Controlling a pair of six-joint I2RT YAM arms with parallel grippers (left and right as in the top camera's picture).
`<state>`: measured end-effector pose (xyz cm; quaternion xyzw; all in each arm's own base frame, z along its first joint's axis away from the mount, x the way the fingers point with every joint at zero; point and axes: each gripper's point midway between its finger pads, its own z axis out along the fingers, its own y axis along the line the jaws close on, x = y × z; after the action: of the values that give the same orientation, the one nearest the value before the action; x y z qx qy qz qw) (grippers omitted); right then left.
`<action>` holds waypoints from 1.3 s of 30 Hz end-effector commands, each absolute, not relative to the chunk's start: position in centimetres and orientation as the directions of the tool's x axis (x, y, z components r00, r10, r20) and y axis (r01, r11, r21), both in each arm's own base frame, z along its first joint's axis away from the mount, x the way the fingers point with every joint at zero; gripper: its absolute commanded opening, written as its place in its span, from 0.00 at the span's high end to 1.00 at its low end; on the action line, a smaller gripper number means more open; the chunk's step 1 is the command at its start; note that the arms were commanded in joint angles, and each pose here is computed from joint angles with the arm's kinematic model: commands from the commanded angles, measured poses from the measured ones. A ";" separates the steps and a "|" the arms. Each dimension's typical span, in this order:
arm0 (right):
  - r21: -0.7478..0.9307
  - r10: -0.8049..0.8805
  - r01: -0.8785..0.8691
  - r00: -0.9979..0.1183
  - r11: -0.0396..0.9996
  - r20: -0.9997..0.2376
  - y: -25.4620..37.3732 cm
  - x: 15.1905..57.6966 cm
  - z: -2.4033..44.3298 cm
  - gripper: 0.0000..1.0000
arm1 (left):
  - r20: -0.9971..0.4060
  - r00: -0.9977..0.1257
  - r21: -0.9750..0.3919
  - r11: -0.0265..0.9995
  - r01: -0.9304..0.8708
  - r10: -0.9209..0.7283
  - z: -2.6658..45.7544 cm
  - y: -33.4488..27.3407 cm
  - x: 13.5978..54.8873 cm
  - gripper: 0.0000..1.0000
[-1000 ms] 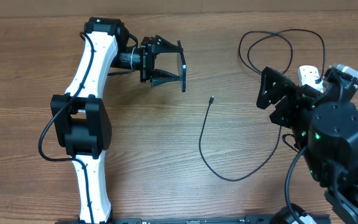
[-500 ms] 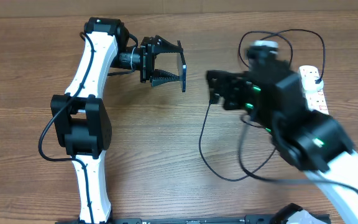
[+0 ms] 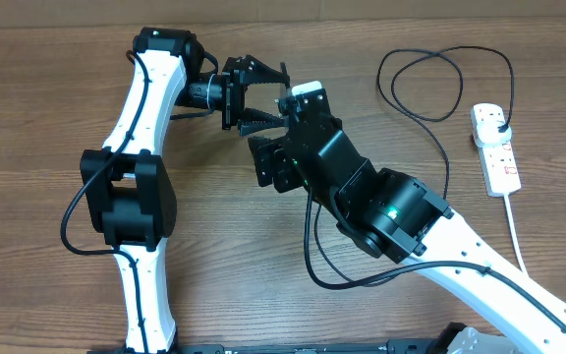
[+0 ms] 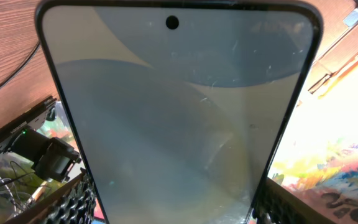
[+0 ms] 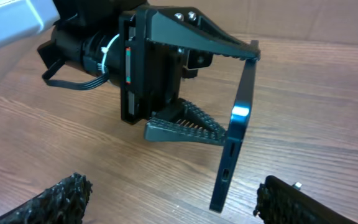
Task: Plug charger to phone and switch on socket
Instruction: 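Bring the right gripper toward the held phone's bottom end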
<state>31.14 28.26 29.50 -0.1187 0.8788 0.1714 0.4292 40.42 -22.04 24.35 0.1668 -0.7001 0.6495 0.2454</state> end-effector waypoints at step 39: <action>0.113 0.000 -0.173 -0.546 0.978 -0.838 26.4 35.6 28.4 0.47 | 0.529 -0.842 -0.849 0.056 -0.526 0.110 26.5 -22.4 40.3 0.32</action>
<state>34.71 27.29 27.71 -0.0766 0.8769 0.0921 0.4654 40.40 -22.09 24.36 0.1664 -0.7001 0.6495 0.2457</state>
